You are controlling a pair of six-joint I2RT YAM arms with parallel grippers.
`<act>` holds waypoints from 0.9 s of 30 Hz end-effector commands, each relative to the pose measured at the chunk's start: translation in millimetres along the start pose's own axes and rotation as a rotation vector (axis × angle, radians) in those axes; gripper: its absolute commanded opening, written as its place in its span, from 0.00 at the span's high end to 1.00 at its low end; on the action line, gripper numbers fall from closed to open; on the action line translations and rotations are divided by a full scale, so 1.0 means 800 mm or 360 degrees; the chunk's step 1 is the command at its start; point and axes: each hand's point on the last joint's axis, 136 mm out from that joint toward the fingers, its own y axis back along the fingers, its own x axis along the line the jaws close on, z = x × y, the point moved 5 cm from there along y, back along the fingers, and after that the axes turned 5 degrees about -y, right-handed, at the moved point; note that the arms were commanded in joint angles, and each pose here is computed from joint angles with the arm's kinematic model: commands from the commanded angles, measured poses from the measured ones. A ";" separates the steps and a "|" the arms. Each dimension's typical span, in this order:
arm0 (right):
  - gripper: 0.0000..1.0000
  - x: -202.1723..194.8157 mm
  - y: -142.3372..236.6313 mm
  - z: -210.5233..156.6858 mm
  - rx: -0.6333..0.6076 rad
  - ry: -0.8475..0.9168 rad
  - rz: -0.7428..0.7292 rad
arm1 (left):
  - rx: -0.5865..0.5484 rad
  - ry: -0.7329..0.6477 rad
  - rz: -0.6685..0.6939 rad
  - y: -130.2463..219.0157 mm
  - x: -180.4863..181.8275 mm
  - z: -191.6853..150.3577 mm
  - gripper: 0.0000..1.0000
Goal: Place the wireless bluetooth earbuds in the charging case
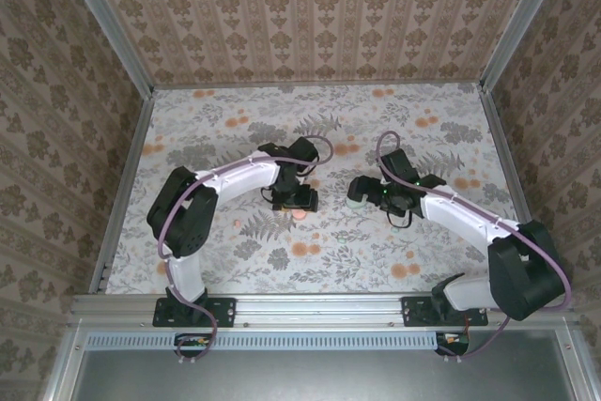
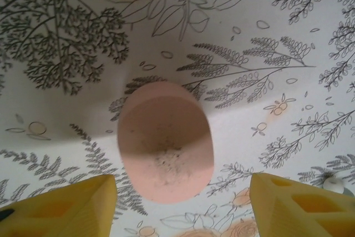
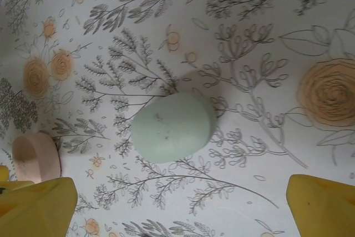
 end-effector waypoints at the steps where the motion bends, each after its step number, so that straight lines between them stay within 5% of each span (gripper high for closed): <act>1: 0.02 -0.005 0.008 0.001 0.0013 0.0000 0.0032 | -0.0048 0.0011 0.0076 -0.013 0.002 0.003 0.38; 15: 0.02 0.001 0.018 0.001 0.0035 -0.0101 0.0103 | -0.0111 -0.0144 0.0187 -0.048 0.022 -0.018 0.57; 19: 0.02 0.008 0.025 0.001 0.0066 -0.0111 0.0183 | -0.0246 -0.0306 0.0125 -0.021 0.016 -0.016 0.74; 27: 0.10 0.052 0.064 0.015 0.0263 -0.0121 0.0714 | -0.0643 -0.0917 -0.0140 0.081 -0.021 -0.013 0.86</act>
